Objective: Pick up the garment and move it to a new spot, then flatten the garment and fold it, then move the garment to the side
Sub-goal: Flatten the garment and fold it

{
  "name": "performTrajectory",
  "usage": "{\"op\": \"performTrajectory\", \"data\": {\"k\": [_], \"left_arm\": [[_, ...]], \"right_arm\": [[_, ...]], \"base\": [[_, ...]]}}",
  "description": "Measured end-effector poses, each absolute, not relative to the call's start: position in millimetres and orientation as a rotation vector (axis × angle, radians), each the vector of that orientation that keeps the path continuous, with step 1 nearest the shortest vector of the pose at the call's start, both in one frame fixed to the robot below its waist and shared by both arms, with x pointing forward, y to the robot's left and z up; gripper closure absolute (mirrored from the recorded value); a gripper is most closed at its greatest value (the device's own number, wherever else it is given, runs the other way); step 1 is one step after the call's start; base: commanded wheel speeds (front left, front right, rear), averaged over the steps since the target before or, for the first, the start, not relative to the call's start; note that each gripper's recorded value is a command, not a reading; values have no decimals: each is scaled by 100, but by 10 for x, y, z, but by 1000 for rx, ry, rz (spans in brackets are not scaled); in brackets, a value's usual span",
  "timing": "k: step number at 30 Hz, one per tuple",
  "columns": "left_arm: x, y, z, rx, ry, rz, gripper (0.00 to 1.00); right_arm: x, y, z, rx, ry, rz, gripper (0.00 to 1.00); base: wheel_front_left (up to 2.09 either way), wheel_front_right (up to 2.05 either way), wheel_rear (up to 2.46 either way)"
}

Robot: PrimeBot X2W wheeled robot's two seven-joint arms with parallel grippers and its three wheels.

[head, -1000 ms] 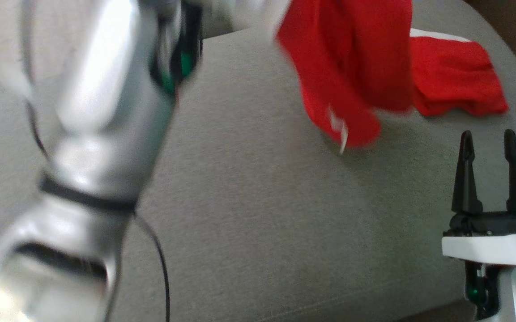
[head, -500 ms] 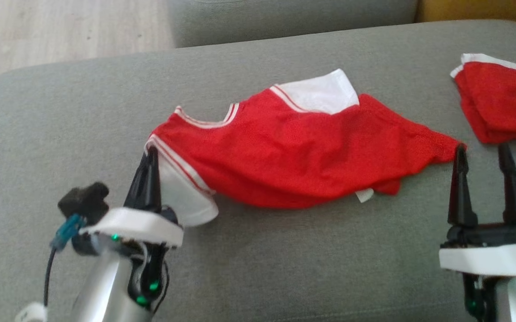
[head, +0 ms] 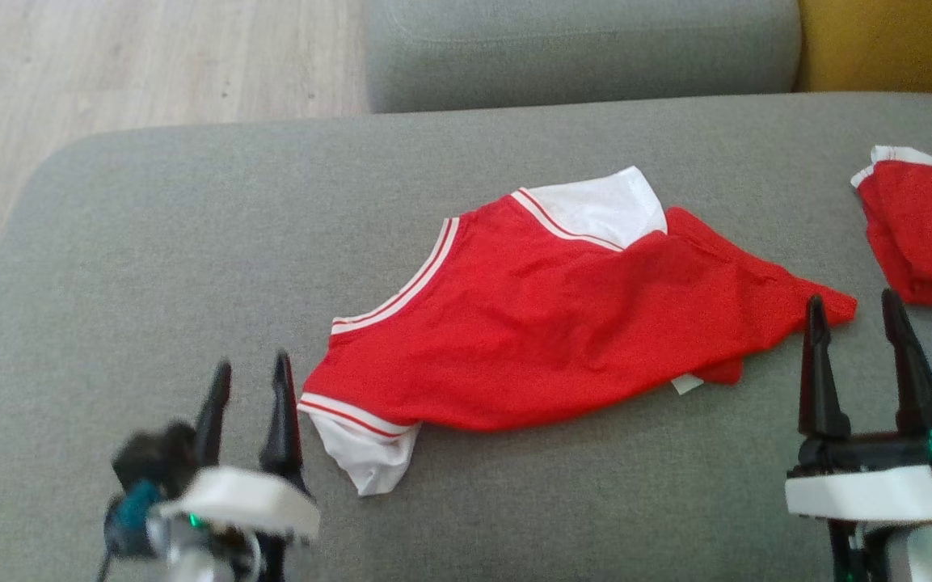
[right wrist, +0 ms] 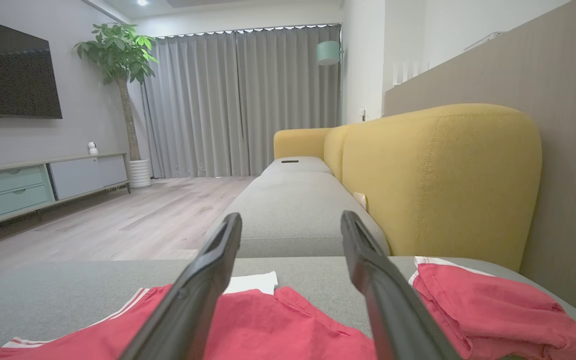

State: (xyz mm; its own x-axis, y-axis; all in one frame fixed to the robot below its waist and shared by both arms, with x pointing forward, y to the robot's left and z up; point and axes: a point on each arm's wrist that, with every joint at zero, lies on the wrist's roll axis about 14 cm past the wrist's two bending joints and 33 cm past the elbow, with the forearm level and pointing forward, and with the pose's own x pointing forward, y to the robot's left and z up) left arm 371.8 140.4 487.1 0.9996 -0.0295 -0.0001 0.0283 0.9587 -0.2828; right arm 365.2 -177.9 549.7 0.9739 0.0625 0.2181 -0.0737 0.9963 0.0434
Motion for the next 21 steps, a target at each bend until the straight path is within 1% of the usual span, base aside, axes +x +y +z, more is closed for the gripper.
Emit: {"op": "performTrajectory", "data": {"k": [5,7,8,10,15,21], "left_arm": [[3317,1295,4553,-225,102,-56,0],[3172,1202,4390,-204,157,-82,0],[3062,1141,4208,-178,218,-102,0],[2995,1135,4049,-128,270,-103,0],[2975,1090,3769,-50,364,-141,0],[3186,1012,3751,28,366,-194,0]], "right_arm": [[3595,-1734,5444,54,-201,83,0],[3595,-1719,5456,56,-205,87,0],[3594,-1707,5458,60,-206,91,0],[3590,-1690,5460,66,-206,95,0],[3582,-1692,5438,67,-200,94,0],[3599,-1715,5371,65,-179,86,0]], "base": [[0,0,0],[0,0,0],[0,0,0],[0,0,0],[0,0,0],[0,0,0]]}}
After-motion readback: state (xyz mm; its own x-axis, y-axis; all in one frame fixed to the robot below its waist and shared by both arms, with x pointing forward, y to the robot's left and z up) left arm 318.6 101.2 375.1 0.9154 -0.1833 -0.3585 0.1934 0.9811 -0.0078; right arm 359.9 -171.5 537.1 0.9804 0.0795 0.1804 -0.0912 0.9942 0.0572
